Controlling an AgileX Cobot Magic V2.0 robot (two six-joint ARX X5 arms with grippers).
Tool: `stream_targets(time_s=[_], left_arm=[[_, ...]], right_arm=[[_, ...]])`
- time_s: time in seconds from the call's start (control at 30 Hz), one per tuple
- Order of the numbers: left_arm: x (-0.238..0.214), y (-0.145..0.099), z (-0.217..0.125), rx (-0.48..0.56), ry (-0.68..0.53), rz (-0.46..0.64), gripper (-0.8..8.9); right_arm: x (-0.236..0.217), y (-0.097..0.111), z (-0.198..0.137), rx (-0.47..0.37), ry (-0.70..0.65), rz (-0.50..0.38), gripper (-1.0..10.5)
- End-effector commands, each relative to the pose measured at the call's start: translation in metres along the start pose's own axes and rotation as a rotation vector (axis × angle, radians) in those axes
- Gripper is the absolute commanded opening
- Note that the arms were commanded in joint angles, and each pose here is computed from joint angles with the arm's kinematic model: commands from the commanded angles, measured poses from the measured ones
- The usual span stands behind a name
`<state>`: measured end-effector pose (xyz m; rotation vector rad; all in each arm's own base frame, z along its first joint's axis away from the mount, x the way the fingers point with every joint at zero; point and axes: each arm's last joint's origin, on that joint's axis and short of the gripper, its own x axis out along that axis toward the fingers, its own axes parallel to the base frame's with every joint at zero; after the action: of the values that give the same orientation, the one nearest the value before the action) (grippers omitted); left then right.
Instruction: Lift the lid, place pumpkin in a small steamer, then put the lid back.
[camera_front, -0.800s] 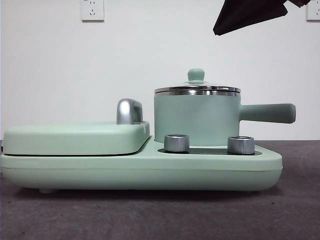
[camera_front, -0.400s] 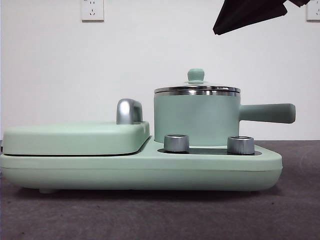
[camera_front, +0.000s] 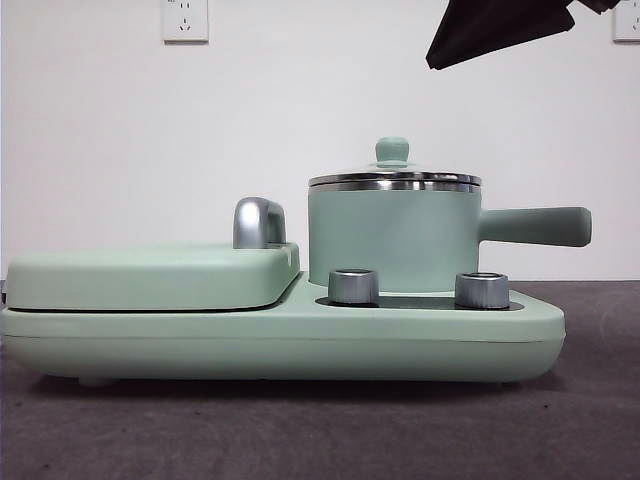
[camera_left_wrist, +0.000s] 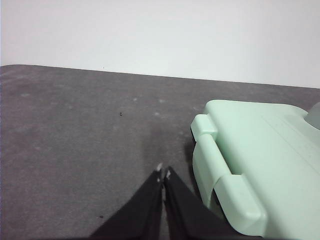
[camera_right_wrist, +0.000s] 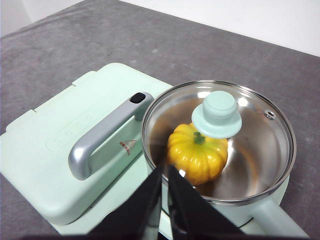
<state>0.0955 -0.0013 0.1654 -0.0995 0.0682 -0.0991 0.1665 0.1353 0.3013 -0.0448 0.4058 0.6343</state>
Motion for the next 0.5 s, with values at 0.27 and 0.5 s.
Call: stream_targets(time_s=[0.27, 0.5], left_arm=[[0.002, 0.001, -0.006, -0.004, 0.009, 0.002, 0.07], [0.002, 0.001, -0.006, -0.004, 0.009, 0.002, 0.07]], right_arm=[[-0.005, -0.015, -0.001, -0.121, -0.02, -0.081, 0.2], [-0.022, -0.043, -0.034, -0.059, -0.087, -0.137, 0.2]])
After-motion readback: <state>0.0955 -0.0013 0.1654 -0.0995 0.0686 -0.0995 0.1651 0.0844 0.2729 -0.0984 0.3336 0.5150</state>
